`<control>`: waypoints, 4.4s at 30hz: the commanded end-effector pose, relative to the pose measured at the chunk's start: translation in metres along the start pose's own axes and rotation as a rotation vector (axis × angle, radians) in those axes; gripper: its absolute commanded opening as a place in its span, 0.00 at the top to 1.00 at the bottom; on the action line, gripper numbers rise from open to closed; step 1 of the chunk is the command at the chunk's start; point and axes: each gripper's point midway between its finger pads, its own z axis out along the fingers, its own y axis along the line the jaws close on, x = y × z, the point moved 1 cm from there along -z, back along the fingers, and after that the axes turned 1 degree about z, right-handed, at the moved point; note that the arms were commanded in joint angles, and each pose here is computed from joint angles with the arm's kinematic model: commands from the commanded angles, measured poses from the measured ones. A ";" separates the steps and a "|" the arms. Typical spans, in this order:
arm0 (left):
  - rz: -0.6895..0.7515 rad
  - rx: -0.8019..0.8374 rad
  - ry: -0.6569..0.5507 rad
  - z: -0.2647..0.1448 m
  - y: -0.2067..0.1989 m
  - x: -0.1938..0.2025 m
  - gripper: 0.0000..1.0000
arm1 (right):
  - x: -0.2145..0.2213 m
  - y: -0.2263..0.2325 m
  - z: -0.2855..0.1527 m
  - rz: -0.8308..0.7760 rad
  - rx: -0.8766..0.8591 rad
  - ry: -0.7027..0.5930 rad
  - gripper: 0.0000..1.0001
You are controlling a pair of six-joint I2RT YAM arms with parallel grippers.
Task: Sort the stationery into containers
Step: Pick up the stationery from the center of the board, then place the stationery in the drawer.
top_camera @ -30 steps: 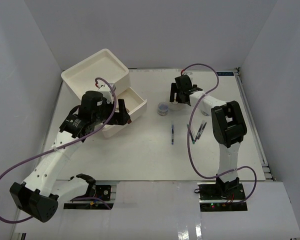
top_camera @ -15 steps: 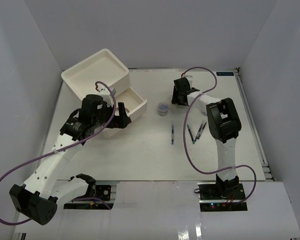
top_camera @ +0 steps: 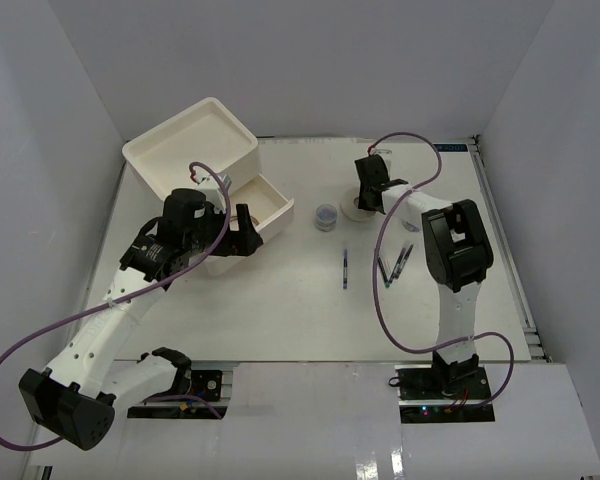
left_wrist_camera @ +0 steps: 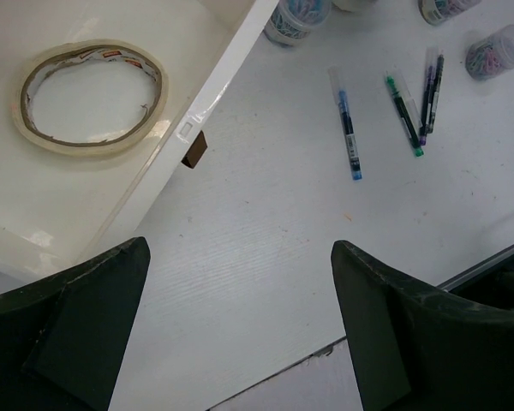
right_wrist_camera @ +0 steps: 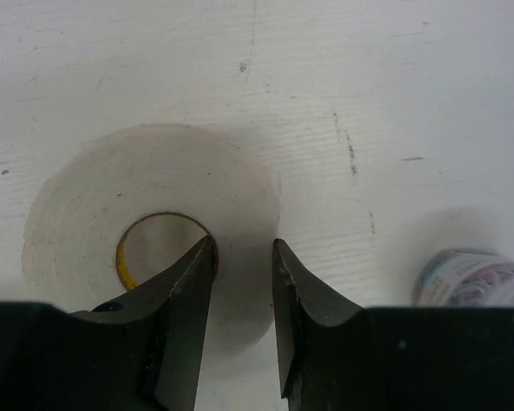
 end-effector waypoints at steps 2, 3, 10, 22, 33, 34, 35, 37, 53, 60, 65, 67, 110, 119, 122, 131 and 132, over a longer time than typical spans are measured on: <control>-0.047 0.065 -0.028 -0.007 -0.015 -0.014 0.02 | -0.050 -0.019 -0.047 -0.022 0.019 -0.135 0.70; -0.055 0.076 -0.029 -0.007 -0.018 -0.017 0.02 | -0.052 -0.021 -0.054 -0.030 0.014 -0.146 0.70; -0.156 0.181 -0.017 -0.003 -0.045 -0.038 0.02 | -0.060 -0.019 -0.139 -0.055 -0.188 -0.273 0.70; -0.193 0.342 0.058 0.044 -0.137 -0.056 0.02 | -0.012 -0.019 -0.232 -0.049 -0.489 -0.345 0.66; -0.205 0.344 0.101 0.098 -0.194 -0.051 0.12 | 0.013 -0.025 -0.256 -0.037 -0.570 -0.370 0.66; -0.199 0.348 0.104 0.099 -0.201 -0.049 0.12 | 0.018 -0.023 -0.257 -0.042 -0.593 -0.359 0.66; -0.196 0.353 0.101 0.100 -0.206 -0.050 0.13 | 0.019 -0.022 -0.258 -0.042 -0.601 -0.360 0.66; -0.187 0.347 0.116 0.108 -0.212 -0.042 0.18 | 0.020 -0.022 -0.259 -0.038 -0.610 -0.363 0.66; -0.164 0.326 0.168 0.123 -0.218 -0.017 0.69 | 0.025 -0.023 -0.264 -0.022 -0.627 -0.370 0.63; -0.139 0.313 0.135 0.117 -0.213 -0.022 0.91 | 0.030 -0.023 -0.266 -0.021 -0.639 -0.359 0.53; -0.098 0.294 0.113 0.114 -0.205 -0.023 0.94 | 0.035 -0.027 -0.268 -0.032 -0.631 -0.351 0.25; -0.075 0.282 0.089 0.109 -0.202 -0.028 0.94 | 0.039 -0.031 -0.269 -0.041 -0.615 -0.340 0.10; 0.608 -0.666 0.166 0.121 0.068 -0.055 0.80 | 0.082 -0.083 -0.276 -0.075 -0.445 -0.343 0.10; 0.562 -0.633 0.111 0.122 0.053 -0.078 0.47 | 0.083 -0.082 -0.276 -0.072 -0.451 -0.342 0.10; 0.536 -0.582 0.075 0.113 0.042 -0.088 0.35 | 0.083 -0.082 -0.275 -0.071 -0.453 -0.338 0.10; 0.393 -0.322 -0.015 0.079 -0.013 -0.111 0.30 | 0.083 -0.080 -0.275 -0.072 -0.462 -0.333 0.10; 0.356 -0.284 -0.024 0.076 -0.020 -0.111 0.30 | 0.083 -0.080 -0.275 -0.070 -0.462 -0.333 0.10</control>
